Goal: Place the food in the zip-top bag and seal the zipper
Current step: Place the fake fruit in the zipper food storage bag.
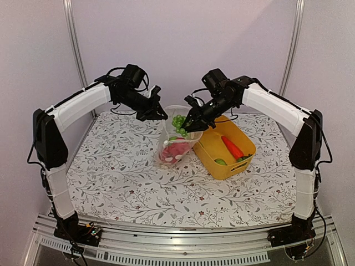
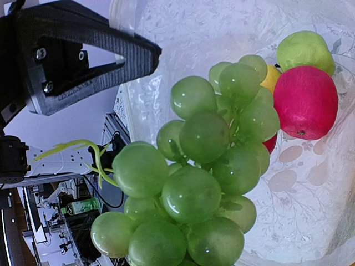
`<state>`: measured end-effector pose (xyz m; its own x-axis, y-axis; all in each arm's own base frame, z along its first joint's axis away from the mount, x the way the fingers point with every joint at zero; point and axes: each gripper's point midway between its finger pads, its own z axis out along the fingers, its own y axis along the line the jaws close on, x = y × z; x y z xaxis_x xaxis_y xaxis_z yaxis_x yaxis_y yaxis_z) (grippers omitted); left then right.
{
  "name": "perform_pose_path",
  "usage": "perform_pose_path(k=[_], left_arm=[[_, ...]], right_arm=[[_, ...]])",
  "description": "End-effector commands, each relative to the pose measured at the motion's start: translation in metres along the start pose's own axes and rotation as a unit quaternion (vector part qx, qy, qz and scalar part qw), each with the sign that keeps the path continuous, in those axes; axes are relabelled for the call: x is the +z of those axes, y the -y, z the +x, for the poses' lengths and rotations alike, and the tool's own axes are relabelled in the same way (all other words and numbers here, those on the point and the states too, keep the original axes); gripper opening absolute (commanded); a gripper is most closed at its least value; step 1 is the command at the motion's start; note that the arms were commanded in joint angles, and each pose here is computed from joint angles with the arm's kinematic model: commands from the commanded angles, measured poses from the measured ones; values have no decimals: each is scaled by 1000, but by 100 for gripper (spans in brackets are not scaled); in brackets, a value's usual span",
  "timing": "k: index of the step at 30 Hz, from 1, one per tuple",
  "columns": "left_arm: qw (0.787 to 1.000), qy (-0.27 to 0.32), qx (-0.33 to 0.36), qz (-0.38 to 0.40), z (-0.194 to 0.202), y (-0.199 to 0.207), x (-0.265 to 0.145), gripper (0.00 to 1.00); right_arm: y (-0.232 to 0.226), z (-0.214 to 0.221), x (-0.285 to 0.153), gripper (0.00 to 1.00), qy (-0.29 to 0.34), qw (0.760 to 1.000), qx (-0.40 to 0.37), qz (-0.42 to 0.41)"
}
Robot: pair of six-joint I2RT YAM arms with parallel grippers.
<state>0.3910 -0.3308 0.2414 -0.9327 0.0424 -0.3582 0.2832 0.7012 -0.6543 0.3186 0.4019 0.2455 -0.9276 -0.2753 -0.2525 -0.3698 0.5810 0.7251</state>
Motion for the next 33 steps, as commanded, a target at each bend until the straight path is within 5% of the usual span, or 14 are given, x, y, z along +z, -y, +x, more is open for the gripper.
perform_pose_path(k=[1, 4, 11, 33], left_arm=[[1000, 9, 12, 24, 1, 14, -10, 0], [1000, 8, 12, 26, 0, 14, -8, 0], [999, 7, 13, 29, -1, 14, -7, 0], [999, 4, -7, 49, -9, 5, -2, 0]], right_arm=[[12, -23, 9, 8, 20, 1000, 13, 10], [24, -31, 21, 13, 19, 999, 28, 10], [26, -46, 21, 42, 39, 999, 25, 13], [14, -34, -4, 68, 48, 999, 4, 23]])
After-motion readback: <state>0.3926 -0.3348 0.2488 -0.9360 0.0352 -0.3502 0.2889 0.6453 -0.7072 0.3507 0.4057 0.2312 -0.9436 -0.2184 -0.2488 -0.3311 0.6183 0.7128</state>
